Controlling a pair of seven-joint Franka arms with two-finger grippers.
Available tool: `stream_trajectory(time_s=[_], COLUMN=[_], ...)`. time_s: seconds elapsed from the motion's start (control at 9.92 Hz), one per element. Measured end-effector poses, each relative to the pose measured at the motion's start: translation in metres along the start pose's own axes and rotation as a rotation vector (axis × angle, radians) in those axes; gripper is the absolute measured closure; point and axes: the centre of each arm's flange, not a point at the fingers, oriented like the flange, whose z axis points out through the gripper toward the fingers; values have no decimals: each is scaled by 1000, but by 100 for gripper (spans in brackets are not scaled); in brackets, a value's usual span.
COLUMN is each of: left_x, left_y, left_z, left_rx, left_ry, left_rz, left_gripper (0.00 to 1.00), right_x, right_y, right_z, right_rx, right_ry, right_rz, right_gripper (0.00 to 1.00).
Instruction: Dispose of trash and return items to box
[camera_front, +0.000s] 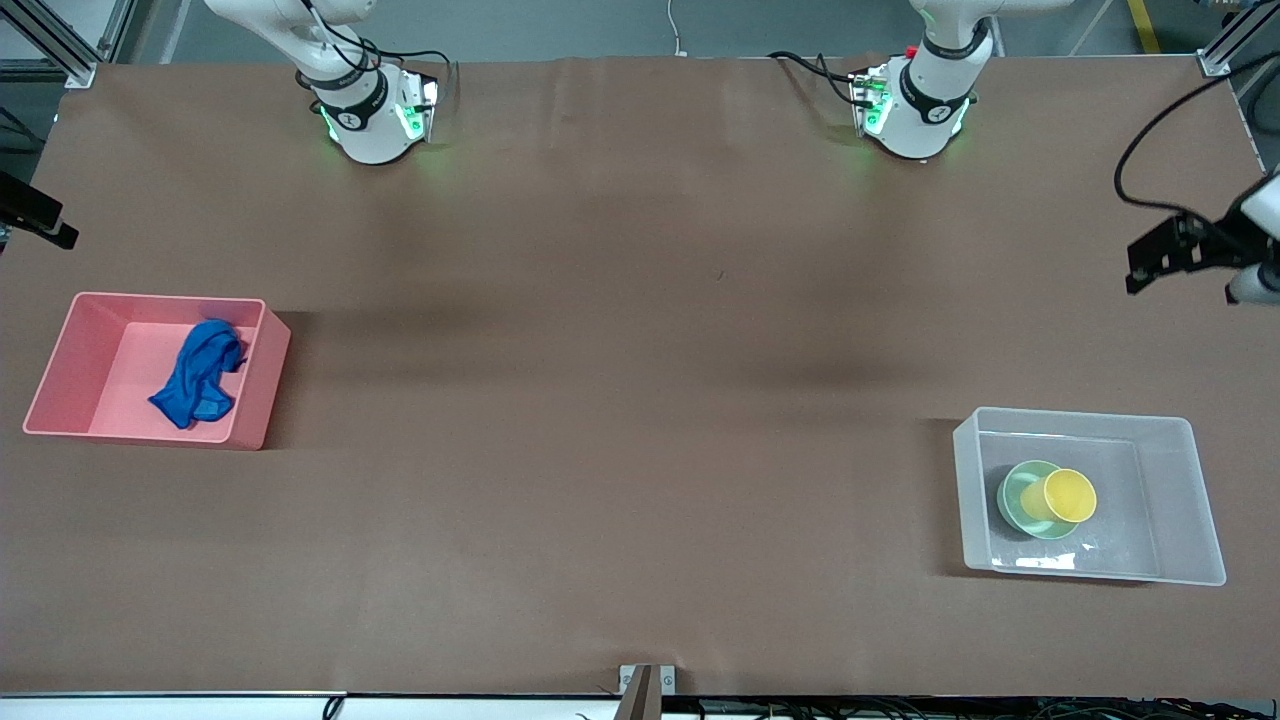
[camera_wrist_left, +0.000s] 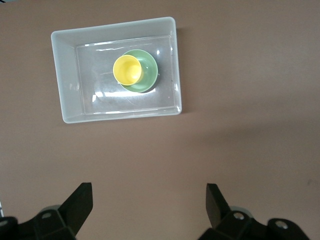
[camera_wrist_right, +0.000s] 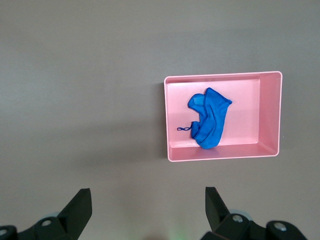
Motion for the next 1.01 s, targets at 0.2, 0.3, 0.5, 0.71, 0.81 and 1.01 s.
stream_trajectory(time_s=[0.2,0.3,0.5,0.71,0.81,1.01], left_x=[-5,-8,-17,-21,-21,-20], left_y=[23,27,18,15,15,19], left_z=[-39,-51,-62,-62,-58,-48], left_rx=[-9,-33,-61,-68,-69,-72], left_ry=[25,28,20,8,-1,-24], left_rz=[-6,-7,-29,-36,-35,-29], left_gripper=[0,0,2,1,1,1], right_x=[0,0,0,0,0,0], right_y=[0,0,0,0,0,0], right_z=[0,0,0,0,0,0], right_rx=[0,0,0,0,0,0], right_ry=[0,0,0,0,0,0], right_rz=[0,0,0,0,0,0], right_gripper=[0,0,0,0,0,0])
